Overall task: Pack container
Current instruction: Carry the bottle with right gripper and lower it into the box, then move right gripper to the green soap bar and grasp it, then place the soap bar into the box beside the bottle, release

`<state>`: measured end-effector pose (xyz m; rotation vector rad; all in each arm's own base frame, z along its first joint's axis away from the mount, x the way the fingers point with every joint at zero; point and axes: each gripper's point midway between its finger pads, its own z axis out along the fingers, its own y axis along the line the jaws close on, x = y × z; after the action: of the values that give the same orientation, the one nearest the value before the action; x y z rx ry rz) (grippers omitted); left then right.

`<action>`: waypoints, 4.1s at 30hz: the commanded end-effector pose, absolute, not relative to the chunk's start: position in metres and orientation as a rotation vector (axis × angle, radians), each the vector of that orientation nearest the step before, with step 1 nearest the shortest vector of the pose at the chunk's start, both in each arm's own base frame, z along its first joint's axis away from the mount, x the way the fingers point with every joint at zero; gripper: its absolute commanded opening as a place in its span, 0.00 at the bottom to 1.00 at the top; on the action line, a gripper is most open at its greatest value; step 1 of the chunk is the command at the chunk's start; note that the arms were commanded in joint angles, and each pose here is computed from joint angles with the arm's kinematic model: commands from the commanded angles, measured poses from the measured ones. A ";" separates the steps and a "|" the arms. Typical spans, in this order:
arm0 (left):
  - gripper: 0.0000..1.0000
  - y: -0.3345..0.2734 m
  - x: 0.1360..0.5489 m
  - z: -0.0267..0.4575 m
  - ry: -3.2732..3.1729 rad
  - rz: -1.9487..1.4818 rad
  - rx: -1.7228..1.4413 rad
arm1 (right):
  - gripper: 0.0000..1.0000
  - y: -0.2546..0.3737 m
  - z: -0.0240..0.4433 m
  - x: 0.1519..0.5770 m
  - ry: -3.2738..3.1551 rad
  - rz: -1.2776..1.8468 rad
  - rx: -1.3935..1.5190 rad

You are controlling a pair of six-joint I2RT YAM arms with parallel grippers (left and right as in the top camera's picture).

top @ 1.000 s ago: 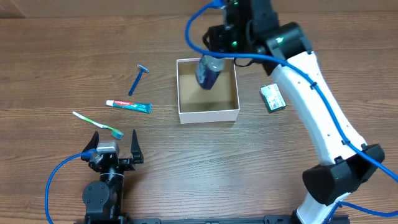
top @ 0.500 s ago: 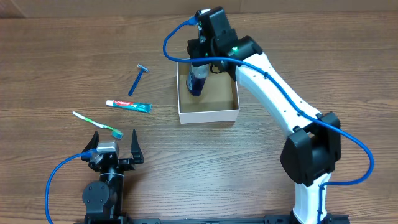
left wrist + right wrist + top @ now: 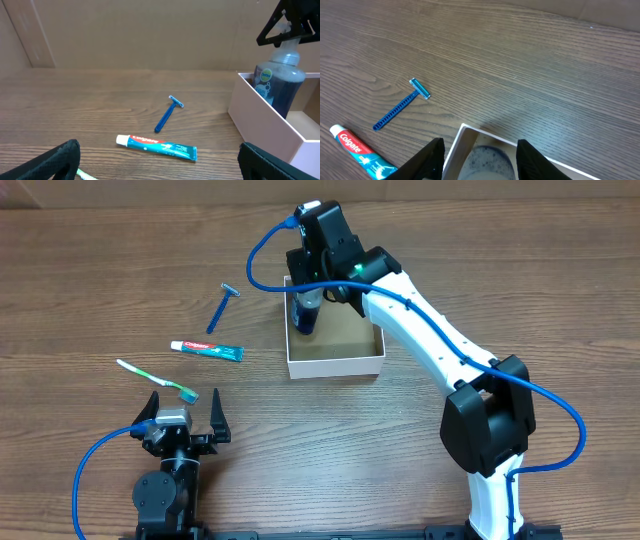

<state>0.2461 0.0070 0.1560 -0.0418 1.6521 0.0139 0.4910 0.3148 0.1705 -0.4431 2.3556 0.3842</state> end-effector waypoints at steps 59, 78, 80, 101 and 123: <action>1.00 0.010 0.246 0.156 1.647 0.040 -0.033 | 0.91 0.048 0.032 0.410 2.937 0.359 -0.204; 1.00 0.010 0.246 0.156 1.647 0.041 -0.033 | 0.79 0.027 -0.012 0.402 3.013 0.146 -0.260; 1.00 0.010 0.246 0.156 1.647 0.040 -0.033 | 0.79 0.029 -0.015 0.400 3.017 0.147 -0.262; 1.00 0.010 0.246 0.156 1.647 0.041 -0.033 | 0.52 0.065 0.168 0.475 2.763 0.411 -0.197; 1.00 0.010 0.246 0.156 1.647 0.040 -0.034 | 0.52 0.197 0.166 0.472 2.657 0.449 -0.479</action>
<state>0.2461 0.0070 0.1561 -0.0418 1.6510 0.0139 0.4672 0.1902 0.1734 -0.6215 2.6343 0.3956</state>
